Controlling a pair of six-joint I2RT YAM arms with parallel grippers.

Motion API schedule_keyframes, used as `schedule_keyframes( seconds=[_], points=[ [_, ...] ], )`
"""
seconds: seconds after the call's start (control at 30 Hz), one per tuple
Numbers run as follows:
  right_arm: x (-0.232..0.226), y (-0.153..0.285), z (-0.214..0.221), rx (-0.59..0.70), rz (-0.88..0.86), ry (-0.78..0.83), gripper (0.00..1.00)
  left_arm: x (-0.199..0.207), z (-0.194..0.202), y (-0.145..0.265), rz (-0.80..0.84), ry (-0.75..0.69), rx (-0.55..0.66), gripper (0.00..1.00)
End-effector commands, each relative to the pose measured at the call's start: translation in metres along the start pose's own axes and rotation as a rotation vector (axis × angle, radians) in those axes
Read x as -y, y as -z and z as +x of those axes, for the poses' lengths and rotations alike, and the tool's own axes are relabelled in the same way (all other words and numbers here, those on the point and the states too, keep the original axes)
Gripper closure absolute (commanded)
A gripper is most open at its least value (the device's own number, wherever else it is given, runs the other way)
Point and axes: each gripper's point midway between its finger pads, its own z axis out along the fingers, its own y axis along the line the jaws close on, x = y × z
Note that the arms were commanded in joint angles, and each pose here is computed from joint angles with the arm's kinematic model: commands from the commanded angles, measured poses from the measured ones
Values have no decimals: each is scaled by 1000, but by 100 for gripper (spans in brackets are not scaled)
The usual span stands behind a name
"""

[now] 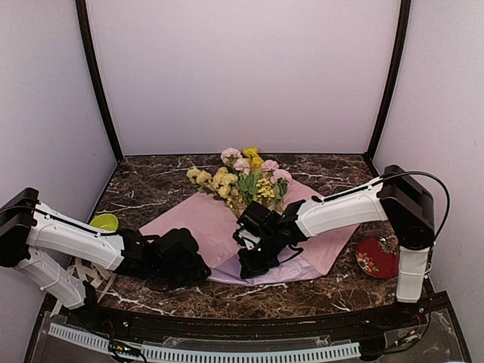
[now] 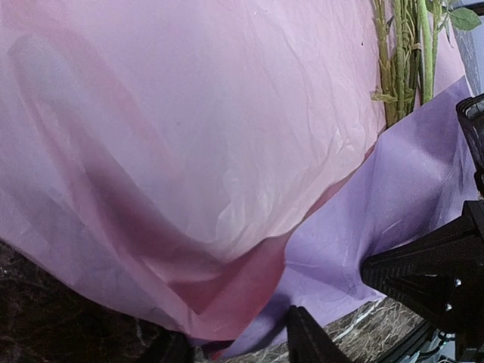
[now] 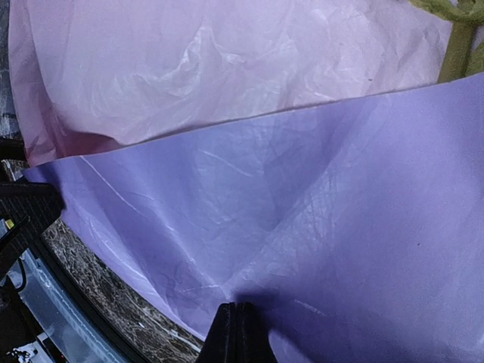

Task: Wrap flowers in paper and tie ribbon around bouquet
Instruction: Pick up the one-fourth-folded wrapping paper from the center of the board.

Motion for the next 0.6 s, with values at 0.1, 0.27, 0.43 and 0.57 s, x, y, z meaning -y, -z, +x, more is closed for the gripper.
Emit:
schedule_keyframes(
  seconds=[0.1, 0.27, 0.43, 0.57],
  points=[
    [1, 5, 1, 7, -16, -2, 100, 1, -4, 5, -60, -3, 14, 69],
    [1, 6, 2, 6, -20, 0, 100, -20, -3, 15, -143, 55, 38, 61],
    [0, 7, 3, 8, -26, 1, 100, -42, 1, 20, -147, 136, 48, 56],
    [0, 7, 4, 5, -32, 0, 100, -42, 4, 19, -154, 132, 37, 50]
  ],
)
